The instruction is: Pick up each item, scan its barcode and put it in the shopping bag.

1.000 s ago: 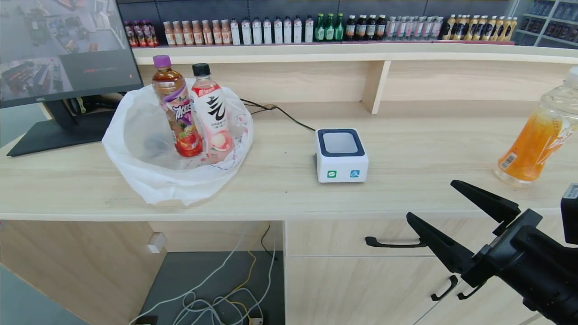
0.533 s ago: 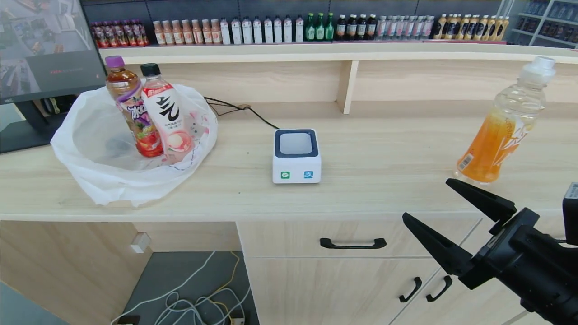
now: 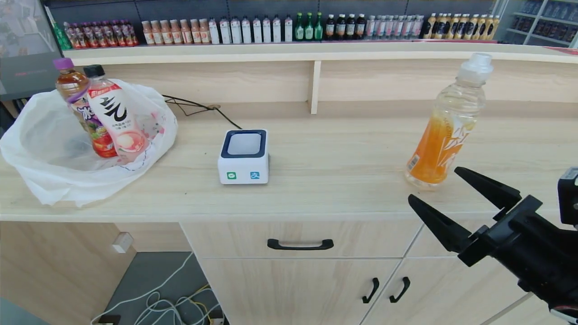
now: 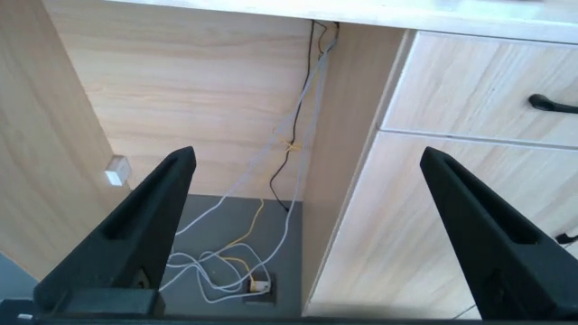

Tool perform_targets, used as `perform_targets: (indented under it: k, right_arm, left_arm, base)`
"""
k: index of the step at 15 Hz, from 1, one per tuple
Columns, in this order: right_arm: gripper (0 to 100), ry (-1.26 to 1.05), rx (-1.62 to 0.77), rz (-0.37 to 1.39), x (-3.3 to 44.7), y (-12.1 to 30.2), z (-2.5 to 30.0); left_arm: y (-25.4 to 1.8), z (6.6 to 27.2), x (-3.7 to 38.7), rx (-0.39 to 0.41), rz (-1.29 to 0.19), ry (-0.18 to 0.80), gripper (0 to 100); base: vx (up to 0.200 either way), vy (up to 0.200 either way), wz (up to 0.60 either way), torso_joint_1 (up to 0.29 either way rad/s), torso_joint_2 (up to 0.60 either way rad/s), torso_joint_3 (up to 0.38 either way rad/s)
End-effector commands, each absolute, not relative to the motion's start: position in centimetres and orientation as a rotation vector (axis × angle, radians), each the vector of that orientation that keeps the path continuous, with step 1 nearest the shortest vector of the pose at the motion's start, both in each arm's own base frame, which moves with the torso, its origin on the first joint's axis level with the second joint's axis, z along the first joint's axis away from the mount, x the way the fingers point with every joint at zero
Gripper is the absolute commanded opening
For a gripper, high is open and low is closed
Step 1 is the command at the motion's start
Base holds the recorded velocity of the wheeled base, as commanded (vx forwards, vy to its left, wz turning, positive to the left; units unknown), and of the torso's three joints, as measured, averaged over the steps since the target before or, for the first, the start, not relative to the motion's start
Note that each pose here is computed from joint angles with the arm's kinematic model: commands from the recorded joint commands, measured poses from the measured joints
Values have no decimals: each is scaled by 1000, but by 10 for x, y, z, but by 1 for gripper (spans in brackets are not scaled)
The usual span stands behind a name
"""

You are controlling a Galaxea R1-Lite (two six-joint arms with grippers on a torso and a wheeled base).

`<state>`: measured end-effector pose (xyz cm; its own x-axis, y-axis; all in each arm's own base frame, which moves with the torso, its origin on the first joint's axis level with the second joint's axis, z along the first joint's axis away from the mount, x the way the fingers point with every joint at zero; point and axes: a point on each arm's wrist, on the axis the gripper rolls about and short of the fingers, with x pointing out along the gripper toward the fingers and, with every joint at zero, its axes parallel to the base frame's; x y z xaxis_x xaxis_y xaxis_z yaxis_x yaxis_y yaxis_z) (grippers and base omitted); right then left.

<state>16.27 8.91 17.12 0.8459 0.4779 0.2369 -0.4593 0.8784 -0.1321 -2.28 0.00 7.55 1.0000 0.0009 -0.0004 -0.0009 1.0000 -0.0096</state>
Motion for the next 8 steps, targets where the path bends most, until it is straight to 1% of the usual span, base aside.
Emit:
perform_targets:
  k: [1,5,6,8]
  right_arm:
    - [100,-249,-80,467,173,88,168]
    - [100,-305,-75,446,189,93,181]
    - [100,-300,-125,403,197,88,178]
    - [100,-309,-155,395,199,88,179]
  left_arm:
    - [0,75,-23,-9,2,0,100]
    - [0,76,-23,-3,2,-2,100]
    - [0,76,-23,-2,2,-2,100]
    - [0,76,-23,-2,0,-2,100]
  base:
    - [0,0,0,0,0,0]
    - [0,0,0,0,0,0]
    - [0,0,0,0,0,0]
    - [0,0,0,0,0,0]
